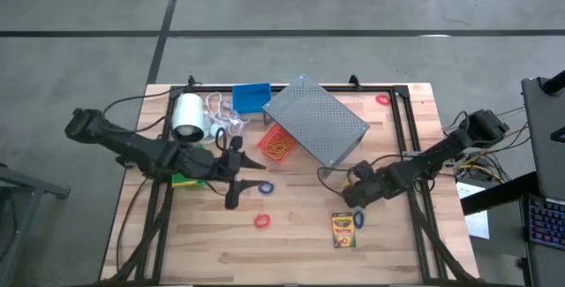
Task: Pick & Place Office Desk Supplies
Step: Put the crayon box into the green bin
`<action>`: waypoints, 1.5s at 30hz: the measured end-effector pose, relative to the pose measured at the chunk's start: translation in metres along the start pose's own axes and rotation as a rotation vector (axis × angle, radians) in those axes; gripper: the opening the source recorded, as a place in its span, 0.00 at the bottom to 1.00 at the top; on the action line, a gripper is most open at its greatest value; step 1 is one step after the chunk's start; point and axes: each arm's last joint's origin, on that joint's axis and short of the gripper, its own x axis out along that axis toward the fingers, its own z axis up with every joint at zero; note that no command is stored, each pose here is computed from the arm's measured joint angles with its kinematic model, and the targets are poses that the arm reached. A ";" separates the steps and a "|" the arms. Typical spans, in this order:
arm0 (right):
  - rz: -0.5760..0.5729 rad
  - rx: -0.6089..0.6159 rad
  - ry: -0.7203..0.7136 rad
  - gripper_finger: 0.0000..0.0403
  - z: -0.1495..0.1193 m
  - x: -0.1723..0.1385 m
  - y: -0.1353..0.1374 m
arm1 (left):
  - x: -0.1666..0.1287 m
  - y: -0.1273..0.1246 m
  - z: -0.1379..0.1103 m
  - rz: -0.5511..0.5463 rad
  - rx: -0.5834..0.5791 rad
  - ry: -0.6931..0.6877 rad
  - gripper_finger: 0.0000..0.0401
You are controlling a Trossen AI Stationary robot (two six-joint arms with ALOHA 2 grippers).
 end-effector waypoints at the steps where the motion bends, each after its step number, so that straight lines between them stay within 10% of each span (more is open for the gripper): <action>1: 0.027 -0.005 -0.001 0.02 0.000 0.002 0.003 | 0.000 -0.001 -0.002 -0.001 -0.018 0.007 0.47; 18: 0.322 -0.131 -0.010 0.02 -0.007 0.038 0.056 | 0.041 -0.016 -0.036 0.009 -0.151 0.137 0.47; 45: 0.313 -0.361 0.037 0.02 -0.006 0.030 0.144 | 0.064 -0.021 -0.056 0.037 -0.309 0.210 0.47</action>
